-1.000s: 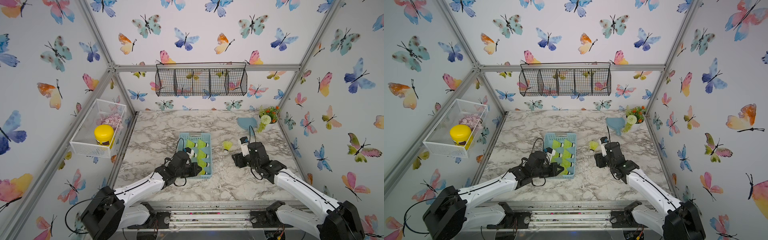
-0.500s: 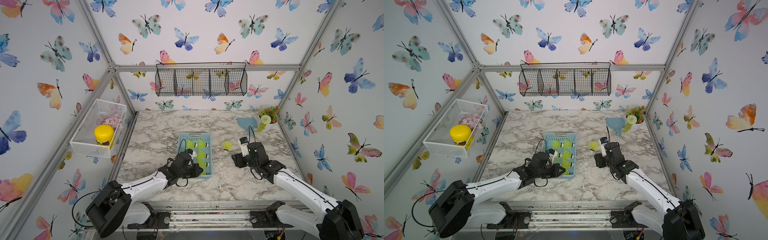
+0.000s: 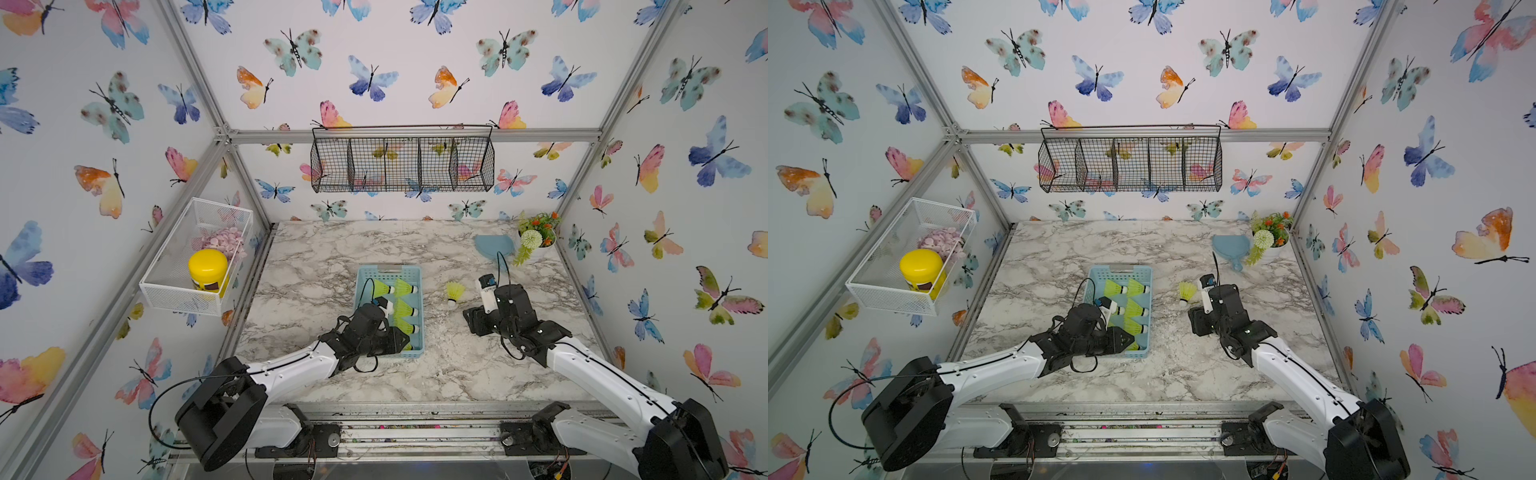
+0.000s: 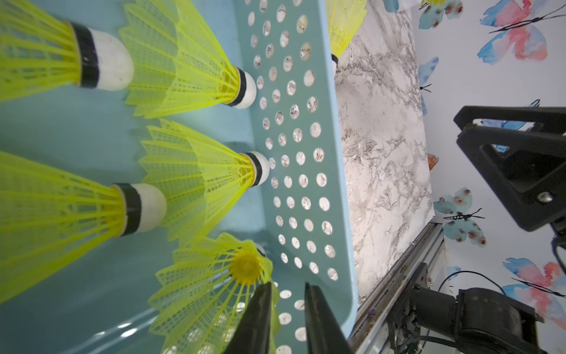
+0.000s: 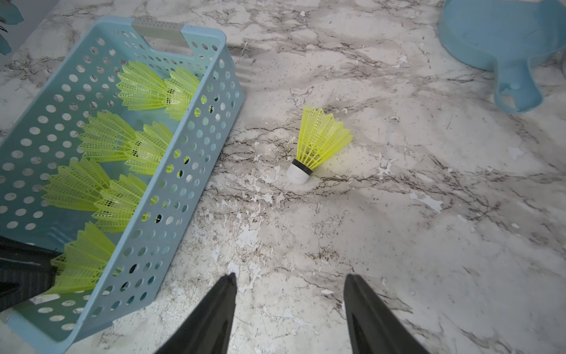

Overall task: Put the shuttlecocks into the storage box
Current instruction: Place the shuttlecock in the storage box, then pick up the shuttlecock at the center of the board.

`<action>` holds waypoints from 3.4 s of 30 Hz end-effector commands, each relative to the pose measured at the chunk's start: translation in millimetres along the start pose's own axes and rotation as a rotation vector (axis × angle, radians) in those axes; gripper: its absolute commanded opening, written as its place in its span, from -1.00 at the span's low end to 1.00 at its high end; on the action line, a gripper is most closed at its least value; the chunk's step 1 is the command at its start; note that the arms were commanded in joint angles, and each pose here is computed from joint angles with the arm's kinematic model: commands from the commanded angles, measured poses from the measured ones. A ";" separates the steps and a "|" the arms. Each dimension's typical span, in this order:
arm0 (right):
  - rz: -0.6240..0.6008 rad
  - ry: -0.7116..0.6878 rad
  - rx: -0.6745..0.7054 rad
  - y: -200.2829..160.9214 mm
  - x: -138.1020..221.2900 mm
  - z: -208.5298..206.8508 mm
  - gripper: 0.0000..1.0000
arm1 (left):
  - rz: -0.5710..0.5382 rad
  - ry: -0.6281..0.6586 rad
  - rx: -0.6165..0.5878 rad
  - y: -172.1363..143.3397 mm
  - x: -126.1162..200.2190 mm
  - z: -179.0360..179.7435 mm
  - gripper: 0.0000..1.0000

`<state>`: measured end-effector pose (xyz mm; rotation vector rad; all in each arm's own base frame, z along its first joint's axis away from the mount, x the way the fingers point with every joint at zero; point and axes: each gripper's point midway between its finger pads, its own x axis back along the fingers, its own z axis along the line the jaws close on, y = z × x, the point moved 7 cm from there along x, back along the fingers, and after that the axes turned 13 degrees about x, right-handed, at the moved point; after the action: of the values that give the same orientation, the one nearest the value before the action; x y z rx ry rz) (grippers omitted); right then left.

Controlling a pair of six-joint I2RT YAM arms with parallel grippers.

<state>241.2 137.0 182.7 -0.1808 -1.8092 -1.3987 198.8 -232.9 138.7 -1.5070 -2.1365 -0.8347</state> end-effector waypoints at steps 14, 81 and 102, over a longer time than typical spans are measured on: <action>0.016 -0.004 -0.005 -2.1 -5.6 0.5 0.26 | -0.034 0.203 -0.131 6.6 8.7 -4.2 -0.11; 0.076 -0.007 -0.188 11.8 -62.5 -4.5 0.28 | -0.219 0.322 -0.368 78.7 93.3 -32.0 0.00; 0.164 -0.104 -0.354 9.0 -136.3 -21.5 0.21 | -0.491 0.332 -0.401 116.3 156.2 3.2 0.01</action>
<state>335.0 169.8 98.6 -0.5682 -1.5666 -1.5504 255.7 -95.2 254.1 -0.9337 -2.1574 -1.6041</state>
